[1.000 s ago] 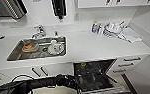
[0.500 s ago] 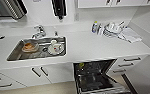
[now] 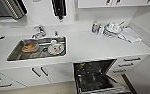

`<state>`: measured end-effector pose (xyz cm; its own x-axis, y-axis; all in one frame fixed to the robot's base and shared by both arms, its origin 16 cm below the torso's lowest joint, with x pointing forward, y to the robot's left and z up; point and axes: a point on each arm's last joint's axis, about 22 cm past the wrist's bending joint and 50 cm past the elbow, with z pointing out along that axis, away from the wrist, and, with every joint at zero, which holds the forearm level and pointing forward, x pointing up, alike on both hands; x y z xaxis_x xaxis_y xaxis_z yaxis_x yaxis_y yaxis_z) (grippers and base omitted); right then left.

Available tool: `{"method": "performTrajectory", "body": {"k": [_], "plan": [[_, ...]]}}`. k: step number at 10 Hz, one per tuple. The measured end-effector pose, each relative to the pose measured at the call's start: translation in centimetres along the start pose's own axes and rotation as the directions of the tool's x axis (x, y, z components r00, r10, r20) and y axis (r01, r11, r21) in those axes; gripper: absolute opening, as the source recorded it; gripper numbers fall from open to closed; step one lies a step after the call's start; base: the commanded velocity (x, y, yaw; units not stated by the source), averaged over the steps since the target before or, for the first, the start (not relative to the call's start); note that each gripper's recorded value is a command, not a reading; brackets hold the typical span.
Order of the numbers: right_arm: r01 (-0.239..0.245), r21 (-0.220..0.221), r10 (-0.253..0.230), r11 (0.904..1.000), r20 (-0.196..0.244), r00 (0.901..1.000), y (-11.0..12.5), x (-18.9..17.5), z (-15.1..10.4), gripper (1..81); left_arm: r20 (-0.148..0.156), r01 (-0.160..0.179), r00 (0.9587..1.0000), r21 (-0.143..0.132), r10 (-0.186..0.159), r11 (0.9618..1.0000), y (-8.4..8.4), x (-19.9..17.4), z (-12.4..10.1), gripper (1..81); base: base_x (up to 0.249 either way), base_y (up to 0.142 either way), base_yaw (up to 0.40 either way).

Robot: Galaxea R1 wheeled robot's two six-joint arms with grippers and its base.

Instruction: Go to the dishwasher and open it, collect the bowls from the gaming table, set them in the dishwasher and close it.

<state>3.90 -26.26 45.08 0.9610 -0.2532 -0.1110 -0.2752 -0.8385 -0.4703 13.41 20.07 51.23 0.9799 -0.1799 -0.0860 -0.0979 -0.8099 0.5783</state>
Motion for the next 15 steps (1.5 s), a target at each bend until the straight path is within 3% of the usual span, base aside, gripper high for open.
{"method": "performTrajectory", "body": {"k": [2,4,7,9,10,11,14,15], "plan": [[-0.01,0.031,0.011,0.9995,-0.037,0.9993,-1.3,3.8,-0.2,1.0,0.01,0.063,0.9979,0.06,-0.064,0.9962,-4.2,-6.8,0.3,81.1,0.0,0.0,0.0],[-0.022,0.059,0.026,0.998,-0.057,0.998,-2.2,6.8,-1.3,1.0,0.001,0.101,0.9948,0.081,-0.101,0.9916,-5.9,-12.1,0.5,81.1,0.0,0.0,0.0],[-0.039,0.147,0.053,0.9883,-0.092,0.9943,-6.2,12.6,-3.4,1.0,-0.041,0.112,0.9932,0.077,-0.109,0.9907,-6.1,-15.7,1.8,81.1,0.0,0.0,0.0],[-0.034,0.193,0.058,0.9806,-0.119,0.9912,-9.0,17.1,-4.6,1.0,-0.064,0.136,0.9889,0.039,-0.134,0.9899,-4.3,-18.6,2.5,81.1,0.0,0.0,0.0],[-0.031,0.213,0.06,0.9765,-0.131,0.9896,-10.3,18.9,-5.2,1.0,-0.058,0.151,0.9871,0.027,-0.149,0.9882,-3.1,-20.5,3.2,81.1,0.0,0.0,0.0],[-0.026,0.229,0.059,0.973,-0.139,0.9886,-11.5,20.4,-5.8,1.0,-0.054,0.154,0.9868,0.026,-0.152,0.9877,-2.6,-21.4,3.9,81.1,0.0,0.0,0.0],[0.007,0.297,0.048,0.9548,-0.179,0.9826,-16.9,26.7,-8.1,1.0,-0.06,0.137,0.9894,0.074,-0.132,0.9879,-3.2,-21.6,6.3,81.1,0.0,0.0,0.0],[0.021,0.315,0.042,0.9487,-0.191,0.9806,-18.8,28.6,-8.7,1.0,-0.052,0.129,0.9907,0.075,-0.125,0.9888,-2.3,-22.2,7.4,81.1,0.0,0.0,0.0]]}}
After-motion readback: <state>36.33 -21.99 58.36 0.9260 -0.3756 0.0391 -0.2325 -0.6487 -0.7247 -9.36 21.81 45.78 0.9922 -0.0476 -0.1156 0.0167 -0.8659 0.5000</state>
